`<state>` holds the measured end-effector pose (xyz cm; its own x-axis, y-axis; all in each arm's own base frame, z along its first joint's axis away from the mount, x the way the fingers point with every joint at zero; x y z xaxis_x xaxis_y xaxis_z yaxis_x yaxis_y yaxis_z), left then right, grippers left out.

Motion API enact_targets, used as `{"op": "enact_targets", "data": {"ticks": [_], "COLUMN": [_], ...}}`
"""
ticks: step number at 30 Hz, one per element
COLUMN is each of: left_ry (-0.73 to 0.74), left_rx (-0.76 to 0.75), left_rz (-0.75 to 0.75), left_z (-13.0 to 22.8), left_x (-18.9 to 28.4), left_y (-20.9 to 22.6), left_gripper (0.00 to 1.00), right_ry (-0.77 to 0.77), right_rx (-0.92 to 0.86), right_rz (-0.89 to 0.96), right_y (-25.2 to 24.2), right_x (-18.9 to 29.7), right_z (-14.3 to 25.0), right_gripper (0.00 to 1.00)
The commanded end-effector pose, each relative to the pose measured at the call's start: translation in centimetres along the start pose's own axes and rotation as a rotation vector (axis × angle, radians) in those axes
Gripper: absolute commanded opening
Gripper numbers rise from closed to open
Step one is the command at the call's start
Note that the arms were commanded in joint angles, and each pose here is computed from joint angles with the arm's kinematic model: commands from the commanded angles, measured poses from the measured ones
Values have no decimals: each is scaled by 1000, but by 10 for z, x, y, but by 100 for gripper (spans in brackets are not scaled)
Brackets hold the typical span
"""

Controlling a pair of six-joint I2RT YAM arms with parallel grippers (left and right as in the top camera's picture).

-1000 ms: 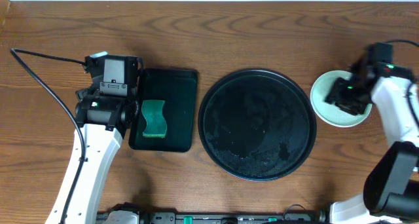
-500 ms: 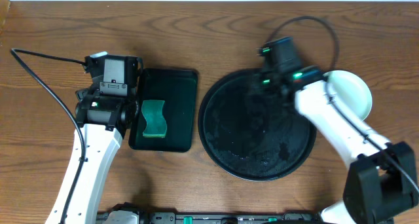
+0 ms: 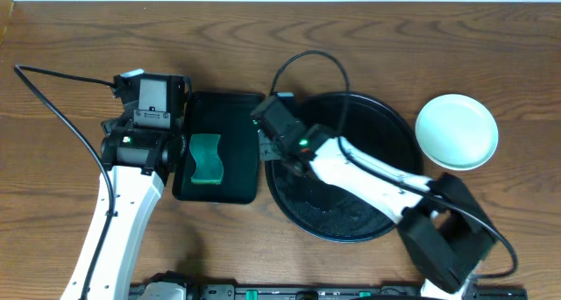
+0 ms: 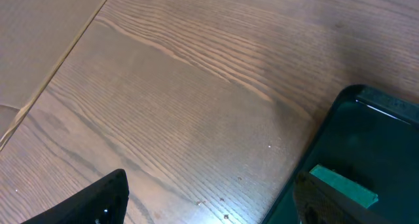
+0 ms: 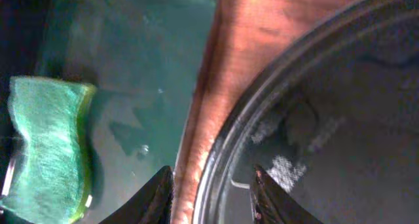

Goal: Clean dirty plates on tray and stack at the side
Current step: 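Move the right gripper to the round black tray's left rim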

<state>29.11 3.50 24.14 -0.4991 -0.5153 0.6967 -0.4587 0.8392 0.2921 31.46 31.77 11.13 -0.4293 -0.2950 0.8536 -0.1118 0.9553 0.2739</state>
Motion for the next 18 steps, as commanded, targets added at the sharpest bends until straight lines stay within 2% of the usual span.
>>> {"op": "enact_targets", "data": {"ticks": [1,7,10,15,17,18], "left_ry": [-21,-21,-21,-21,-21,-21], "left_rx": [4,4,4,4,4,4], "left_rz": [-14,-14,-14,-14,-14,-14], "left_z": [-7,-7,-7,-7,-7,-7], "left_x": [4,4,4,4,4,4], "left_y": [4,4,4,4,4,4], "left_gripper": [81,80,80,81,80,80], "right_ry": [-58,12,59,96,115,119], "right_rx": [-26,-20,-14,6,6,7], "right_rz": [9,35,-13,48,53,51], "right_y": [18,37,50,44,43,43], "right_x": [16,17,6,-7,-7,-7], "right_z": [-34,-57,-52,-38,-35,-34], "right_gripper": [36,38,36,31,25,17]}}
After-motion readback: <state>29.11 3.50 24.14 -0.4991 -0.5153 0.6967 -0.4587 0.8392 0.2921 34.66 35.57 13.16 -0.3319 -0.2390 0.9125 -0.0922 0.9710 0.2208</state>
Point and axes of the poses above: each gripper's point midway between its finger pads, its own x axis back along the fingers, its own y axis along the line the jaws close on, z = x × y, the point moved 5 cm from there along x, back along the fingers, and after that the axes turned 3 degrees about -x, right-handed, at the moved point
